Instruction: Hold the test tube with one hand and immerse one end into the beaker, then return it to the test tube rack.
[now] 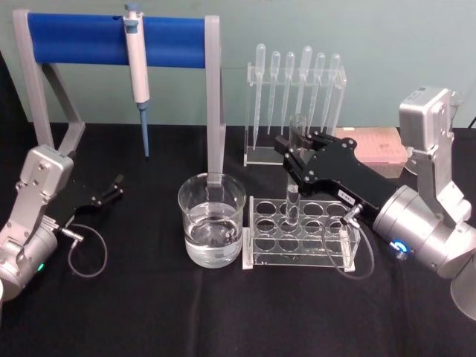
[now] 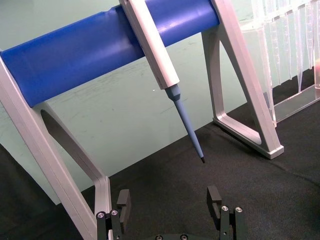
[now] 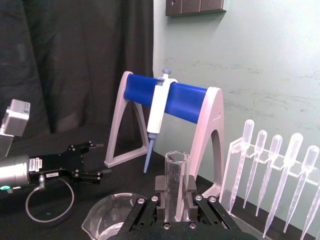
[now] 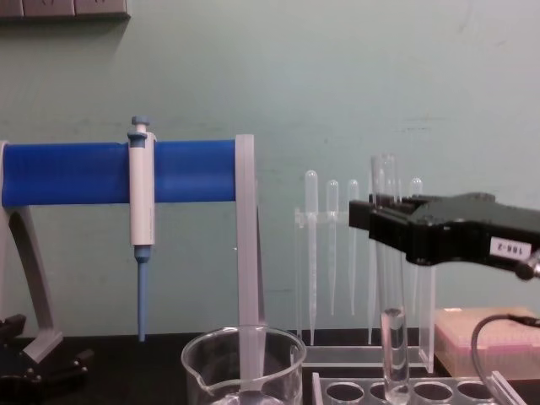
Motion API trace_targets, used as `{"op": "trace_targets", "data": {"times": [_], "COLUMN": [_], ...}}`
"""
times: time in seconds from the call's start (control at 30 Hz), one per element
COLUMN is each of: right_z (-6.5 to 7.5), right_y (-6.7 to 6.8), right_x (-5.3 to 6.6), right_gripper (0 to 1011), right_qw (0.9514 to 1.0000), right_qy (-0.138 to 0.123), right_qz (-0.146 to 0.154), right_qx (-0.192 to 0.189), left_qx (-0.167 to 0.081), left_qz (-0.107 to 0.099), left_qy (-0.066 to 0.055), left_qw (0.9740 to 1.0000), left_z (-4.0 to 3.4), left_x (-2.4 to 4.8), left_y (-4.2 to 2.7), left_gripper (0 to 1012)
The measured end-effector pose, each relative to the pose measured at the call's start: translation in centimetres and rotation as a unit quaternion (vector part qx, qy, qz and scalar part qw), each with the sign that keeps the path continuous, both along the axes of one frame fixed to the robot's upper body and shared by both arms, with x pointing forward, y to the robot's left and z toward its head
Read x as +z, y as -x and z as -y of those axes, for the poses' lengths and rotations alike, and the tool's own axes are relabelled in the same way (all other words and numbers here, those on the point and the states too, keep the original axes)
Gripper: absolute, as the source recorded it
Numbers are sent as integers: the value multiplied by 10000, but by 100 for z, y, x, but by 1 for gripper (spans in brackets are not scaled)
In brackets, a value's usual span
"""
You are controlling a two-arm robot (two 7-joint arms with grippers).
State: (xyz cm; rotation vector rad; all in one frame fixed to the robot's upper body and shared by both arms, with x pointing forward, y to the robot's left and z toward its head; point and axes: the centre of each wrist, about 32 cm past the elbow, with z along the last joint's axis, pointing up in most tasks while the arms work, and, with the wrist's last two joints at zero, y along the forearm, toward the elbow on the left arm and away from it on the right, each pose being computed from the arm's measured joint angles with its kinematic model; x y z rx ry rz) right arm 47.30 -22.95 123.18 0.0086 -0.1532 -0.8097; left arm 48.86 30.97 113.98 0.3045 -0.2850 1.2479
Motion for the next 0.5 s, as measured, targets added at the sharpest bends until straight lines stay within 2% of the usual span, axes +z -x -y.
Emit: {"op": "trace_targets", "data": {"times": [0.5], "right_z": [-41], "right_y": [-36], "right_x": [-297], "right_gripper": [230], "right_qw": [9999], "right_qy": [28], "right_qz": [-122], "right_qx": [-1], "left_qx": [0], "left_qz": [0], "left_qy": [0], "left_qw": [10000], "left_z": [0], "left_x": [0], "left_y": [0], "left_gripper": [1000]}}
